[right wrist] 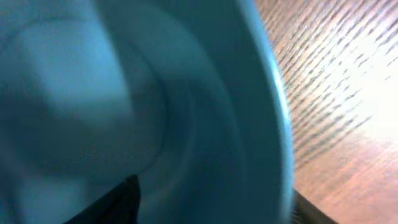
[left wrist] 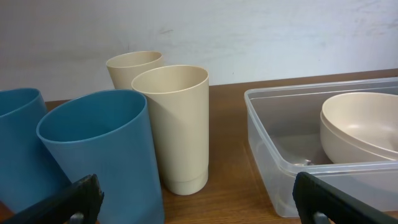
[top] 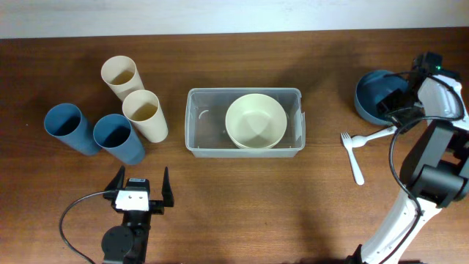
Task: Pack container
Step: 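Grasp the blue bowl rim with the right gripper, then lift the blue bowl and carry it left over the container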
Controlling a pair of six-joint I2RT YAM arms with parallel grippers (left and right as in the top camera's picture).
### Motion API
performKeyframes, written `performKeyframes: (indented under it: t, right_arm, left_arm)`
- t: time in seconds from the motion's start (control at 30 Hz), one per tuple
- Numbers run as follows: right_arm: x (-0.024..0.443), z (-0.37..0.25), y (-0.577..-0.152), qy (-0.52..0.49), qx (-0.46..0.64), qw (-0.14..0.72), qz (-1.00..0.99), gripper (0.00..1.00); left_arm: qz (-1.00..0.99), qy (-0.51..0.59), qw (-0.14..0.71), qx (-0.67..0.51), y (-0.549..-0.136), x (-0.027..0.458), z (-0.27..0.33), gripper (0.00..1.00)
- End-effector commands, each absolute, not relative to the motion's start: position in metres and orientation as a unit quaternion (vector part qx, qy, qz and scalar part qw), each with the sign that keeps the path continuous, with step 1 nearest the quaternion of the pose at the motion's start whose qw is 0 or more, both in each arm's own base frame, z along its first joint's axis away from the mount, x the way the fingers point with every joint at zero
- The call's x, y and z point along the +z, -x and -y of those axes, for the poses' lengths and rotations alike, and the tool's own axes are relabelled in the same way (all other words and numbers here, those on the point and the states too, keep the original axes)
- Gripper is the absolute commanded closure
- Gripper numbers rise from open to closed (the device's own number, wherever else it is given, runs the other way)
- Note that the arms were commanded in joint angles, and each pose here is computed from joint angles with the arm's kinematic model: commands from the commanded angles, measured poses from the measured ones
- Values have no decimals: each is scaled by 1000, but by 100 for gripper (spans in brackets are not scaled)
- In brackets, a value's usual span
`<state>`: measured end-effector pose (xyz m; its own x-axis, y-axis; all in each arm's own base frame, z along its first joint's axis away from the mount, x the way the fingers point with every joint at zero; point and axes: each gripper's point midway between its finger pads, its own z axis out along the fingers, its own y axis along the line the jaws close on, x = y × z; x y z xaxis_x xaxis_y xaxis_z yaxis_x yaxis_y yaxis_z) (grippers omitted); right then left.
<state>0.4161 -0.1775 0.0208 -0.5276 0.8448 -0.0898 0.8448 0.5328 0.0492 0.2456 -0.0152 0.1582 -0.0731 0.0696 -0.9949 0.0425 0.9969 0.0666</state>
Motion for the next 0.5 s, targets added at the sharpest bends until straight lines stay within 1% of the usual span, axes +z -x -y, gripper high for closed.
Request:
performKeyframes:
  t: [0.0, 0.03, 0.1, 0.3, 0.47]
  right_arm:
    - [9, 181, -412, -491, -10, 43, -870, 50]
    - [8, 181, -413, -491, -10, 44, -870, 52]
    - [8, 181, -414, -491, -10, 46, -870, 61]
    - [8, 181, -414, -491, -10, 46, -870, 96]
    - [8, 175, -416, -487, 9, 42, -872, 96]
  left_arm:
    - [-731, -40, 681, 17, -245, 158, 13, 1]
    - [-731, -40, 681, 17, -245, 158, 13, 0]
    - [-731, -40, 681, 17, -245, 158, 13, 1]
    - [-731, -40, 681, 17, -245, 158, 13, 0]
    - [-731, -40, 681, 17, -245, 158, 13, 1]
